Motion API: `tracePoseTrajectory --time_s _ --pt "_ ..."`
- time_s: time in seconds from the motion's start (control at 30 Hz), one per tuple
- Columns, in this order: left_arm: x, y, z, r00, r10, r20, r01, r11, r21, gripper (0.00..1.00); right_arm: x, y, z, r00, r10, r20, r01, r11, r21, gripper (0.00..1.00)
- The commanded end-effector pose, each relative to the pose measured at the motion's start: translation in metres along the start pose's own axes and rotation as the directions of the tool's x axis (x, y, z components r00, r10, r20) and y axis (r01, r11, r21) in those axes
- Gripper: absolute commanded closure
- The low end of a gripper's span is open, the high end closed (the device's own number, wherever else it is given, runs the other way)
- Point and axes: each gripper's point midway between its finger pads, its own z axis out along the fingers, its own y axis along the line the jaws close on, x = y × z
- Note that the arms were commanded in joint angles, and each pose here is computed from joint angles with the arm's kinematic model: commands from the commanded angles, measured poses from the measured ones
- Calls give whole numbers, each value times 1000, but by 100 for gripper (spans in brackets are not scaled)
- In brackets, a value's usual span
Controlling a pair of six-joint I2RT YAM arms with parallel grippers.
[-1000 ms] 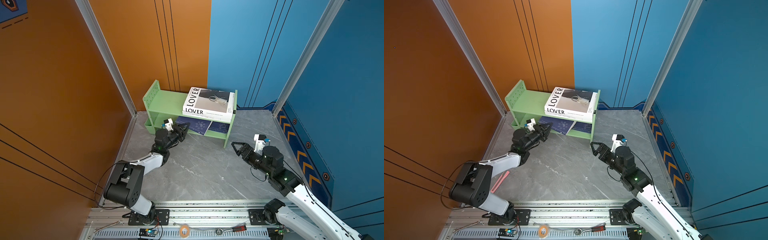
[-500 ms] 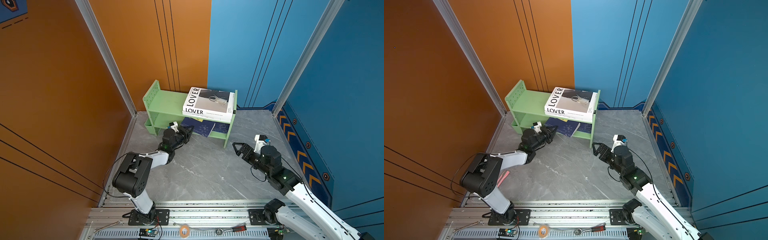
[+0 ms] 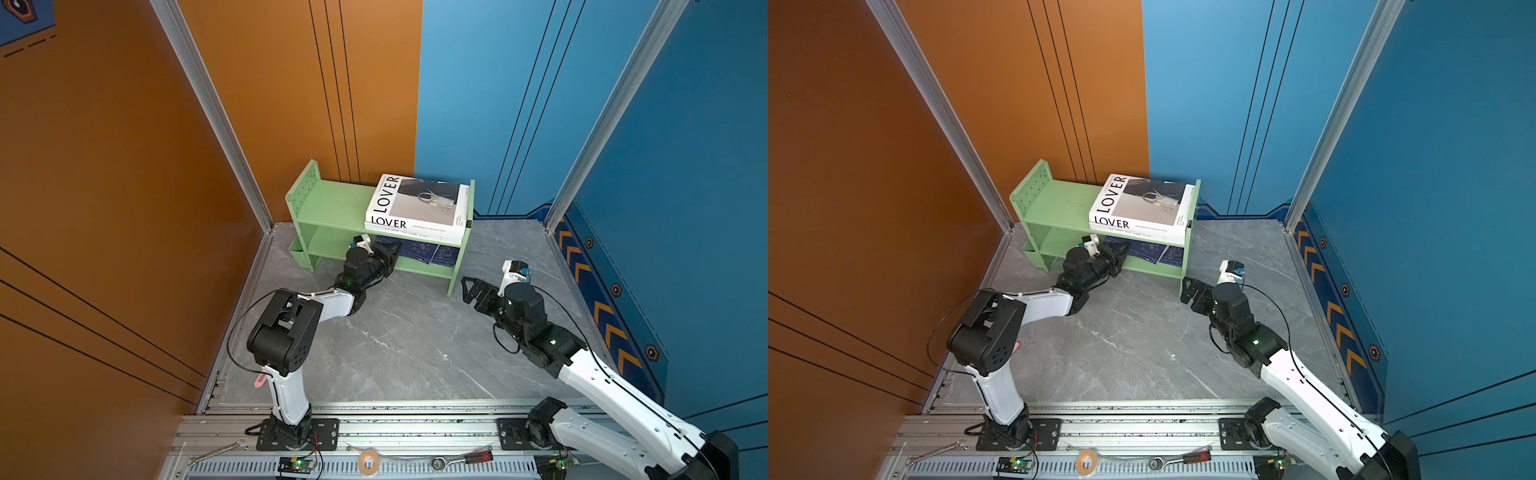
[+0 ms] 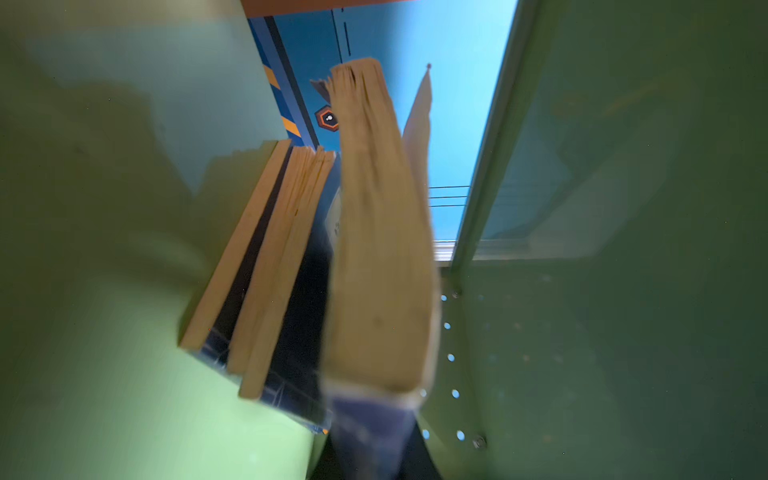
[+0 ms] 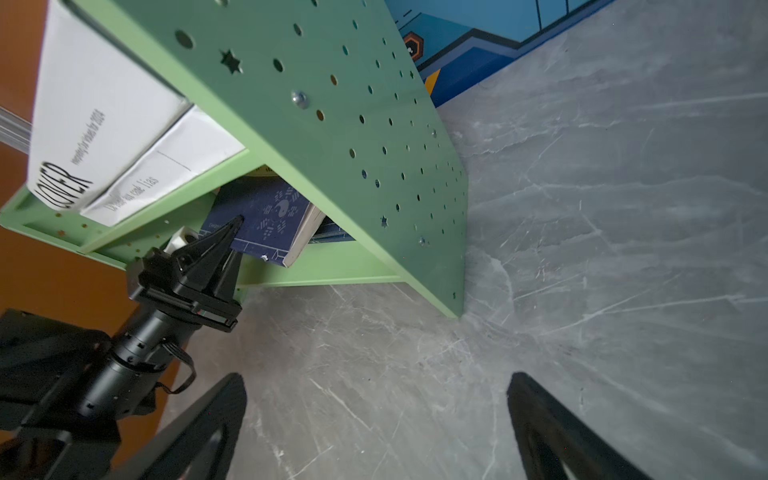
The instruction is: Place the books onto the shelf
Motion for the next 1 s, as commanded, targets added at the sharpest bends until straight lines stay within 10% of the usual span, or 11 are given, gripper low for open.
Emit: tracePoseTrajectory --time_s 0.0,0.5,0.97 --pt "0 -31 14 998 51 34 -53 996 75 100 -34 14 0 981 -120 149 114 992 48 0" --pt "26 -6 46 995 72 68 -71 997 -13 100 -34 18 50 975 -139 172 105 976 190 0" --pt "54 -3 59 994 77 78 -74 996 -48 100 -55 0 10 969 -114 218 56 966 253 0"
